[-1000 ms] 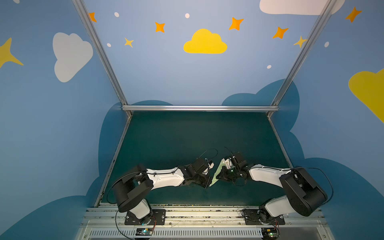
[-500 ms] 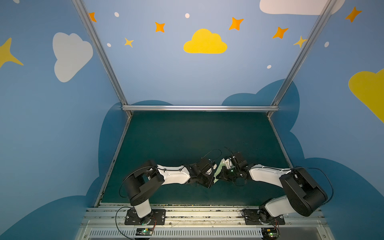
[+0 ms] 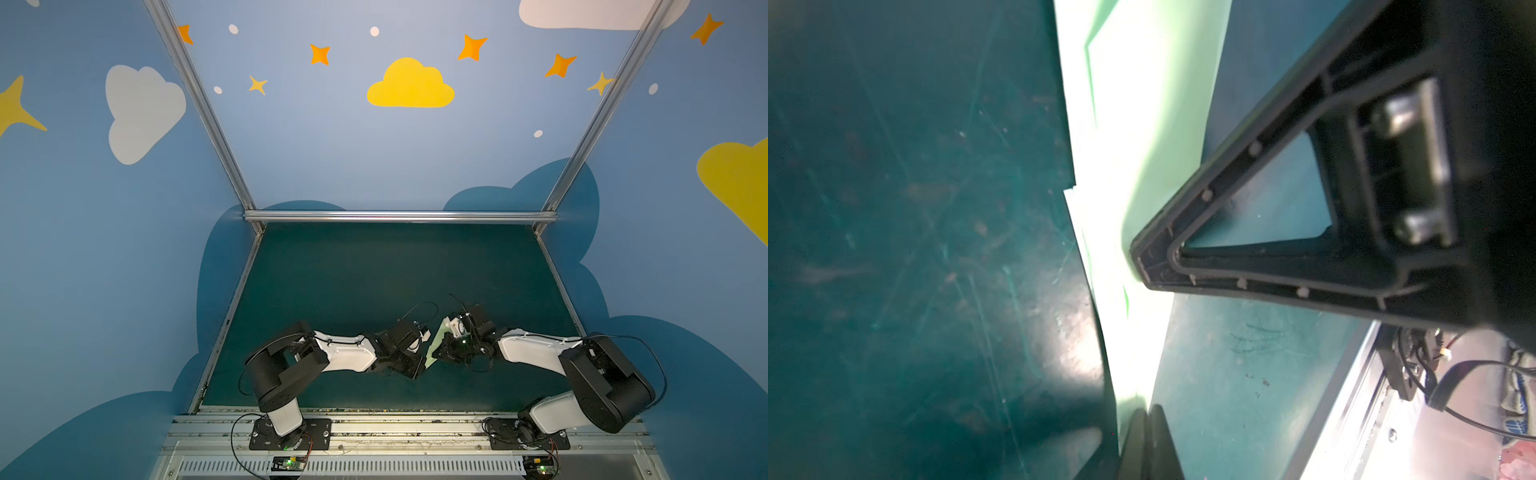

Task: Fold a paper plane with a square sheet of paper (fold left side to right side)

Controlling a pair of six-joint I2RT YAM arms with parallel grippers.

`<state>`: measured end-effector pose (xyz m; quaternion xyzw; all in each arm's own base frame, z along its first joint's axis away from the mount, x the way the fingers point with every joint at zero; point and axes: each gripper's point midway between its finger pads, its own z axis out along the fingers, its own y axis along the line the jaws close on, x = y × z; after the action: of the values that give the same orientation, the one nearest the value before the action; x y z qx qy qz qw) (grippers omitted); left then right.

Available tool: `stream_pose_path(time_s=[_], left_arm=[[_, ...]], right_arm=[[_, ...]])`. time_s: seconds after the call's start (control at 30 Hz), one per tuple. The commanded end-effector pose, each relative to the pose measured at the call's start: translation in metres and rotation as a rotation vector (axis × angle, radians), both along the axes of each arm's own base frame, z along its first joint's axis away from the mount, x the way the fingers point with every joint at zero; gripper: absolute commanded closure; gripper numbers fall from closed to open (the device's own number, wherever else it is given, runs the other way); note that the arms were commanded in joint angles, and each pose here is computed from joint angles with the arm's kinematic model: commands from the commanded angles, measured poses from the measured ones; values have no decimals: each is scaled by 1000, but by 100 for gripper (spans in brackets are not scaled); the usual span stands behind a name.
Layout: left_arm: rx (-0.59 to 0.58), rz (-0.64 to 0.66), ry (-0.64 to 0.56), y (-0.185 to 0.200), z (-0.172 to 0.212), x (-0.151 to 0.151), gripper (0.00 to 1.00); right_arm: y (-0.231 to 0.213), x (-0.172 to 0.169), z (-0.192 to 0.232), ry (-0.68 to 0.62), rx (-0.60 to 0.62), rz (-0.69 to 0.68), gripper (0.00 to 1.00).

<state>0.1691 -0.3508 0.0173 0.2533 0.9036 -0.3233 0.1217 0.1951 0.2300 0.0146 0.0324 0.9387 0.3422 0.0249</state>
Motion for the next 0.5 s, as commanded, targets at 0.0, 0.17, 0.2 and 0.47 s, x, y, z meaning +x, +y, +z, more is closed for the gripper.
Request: stream_pose_path(time_s=[0.0,0.17,0.2,0.47], left_arm=[[110,36,55,33,-27,-16,97],[106,55,48,44,-17,-20,97],[98,53,45,42,-12,-20,97],[-14,25,-10,3,30,1,97]], right_arm=[[-28,-15,-25,69,-133,-45,100],[-29,-16,-26,68,-136,-48,100],[-29,-16,-26,68,-136,-46,100],[-31,-18,-29,73,-140,-55,100]])
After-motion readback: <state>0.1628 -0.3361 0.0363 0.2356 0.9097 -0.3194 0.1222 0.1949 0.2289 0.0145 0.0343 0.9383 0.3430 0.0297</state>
